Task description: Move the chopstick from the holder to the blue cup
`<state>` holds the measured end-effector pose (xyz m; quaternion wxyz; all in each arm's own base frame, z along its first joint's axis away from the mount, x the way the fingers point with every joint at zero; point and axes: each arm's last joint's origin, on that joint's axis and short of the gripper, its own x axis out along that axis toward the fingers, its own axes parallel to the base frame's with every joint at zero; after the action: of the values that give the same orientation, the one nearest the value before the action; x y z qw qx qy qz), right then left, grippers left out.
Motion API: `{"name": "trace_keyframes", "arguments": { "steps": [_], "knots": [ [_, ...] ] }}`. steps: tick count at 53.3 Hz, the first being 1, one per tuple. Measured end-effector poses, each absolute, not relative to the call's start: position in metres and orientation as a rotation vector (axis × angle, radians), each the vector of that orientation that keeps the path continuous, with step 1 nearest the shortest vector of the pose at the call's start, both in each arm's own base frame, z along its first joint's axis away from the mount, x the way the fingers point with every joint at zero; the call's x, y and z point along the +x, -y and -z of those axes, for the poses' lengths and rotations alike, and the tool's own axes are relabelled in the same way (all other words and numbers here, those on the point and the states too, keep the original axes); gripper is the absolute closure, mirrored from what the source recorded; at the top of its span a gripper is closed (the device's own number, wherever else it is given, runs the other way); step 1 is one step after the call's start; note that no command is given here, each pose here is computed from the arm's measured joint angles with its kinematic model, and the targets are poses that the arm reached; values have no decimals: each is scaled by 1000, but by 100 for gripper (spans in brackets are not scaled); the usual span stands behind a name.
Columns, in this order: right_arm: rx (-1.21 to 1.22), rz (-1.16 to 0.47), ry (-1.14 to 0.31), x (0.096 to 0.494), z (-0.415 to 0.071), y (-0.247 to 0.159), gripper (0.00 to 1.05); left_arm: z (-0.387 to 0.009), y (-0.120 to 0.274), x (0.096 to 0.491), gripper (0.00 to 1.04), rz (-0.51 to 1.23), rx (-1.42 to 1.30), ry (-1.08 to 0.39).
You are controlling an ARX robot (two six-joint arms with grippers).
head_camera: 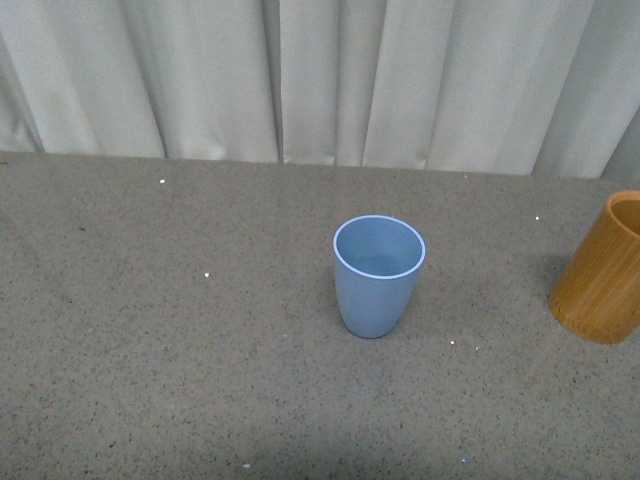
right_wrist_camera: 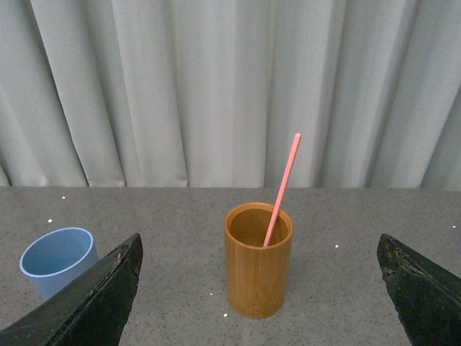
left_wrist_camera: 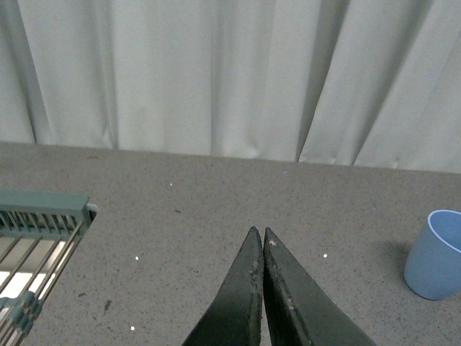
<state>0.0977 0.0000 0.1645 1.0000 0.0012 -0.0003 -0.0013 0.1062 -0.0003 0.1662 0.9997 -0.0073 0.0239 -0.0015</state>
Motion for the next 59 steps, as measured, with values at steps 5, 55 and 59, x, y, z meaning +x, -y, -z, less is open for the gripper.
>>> {"name": "trace_keyframes", "arguments": {
  "steps": [5, 55, 59],
  "knots": [
    [2, 1, 1, 98, -165, 0, 10, -170, 0, 98, 101, 3, -10, 8],
    [-2, 132, -68, 210, -188, 22, 10, -170, 0, 97, 7, 2, -7, 18],
    [6, 149, -156, 232, -176, 28, 10, -170, 0, 97, 7, 2, -7, 18]
  ]
}}
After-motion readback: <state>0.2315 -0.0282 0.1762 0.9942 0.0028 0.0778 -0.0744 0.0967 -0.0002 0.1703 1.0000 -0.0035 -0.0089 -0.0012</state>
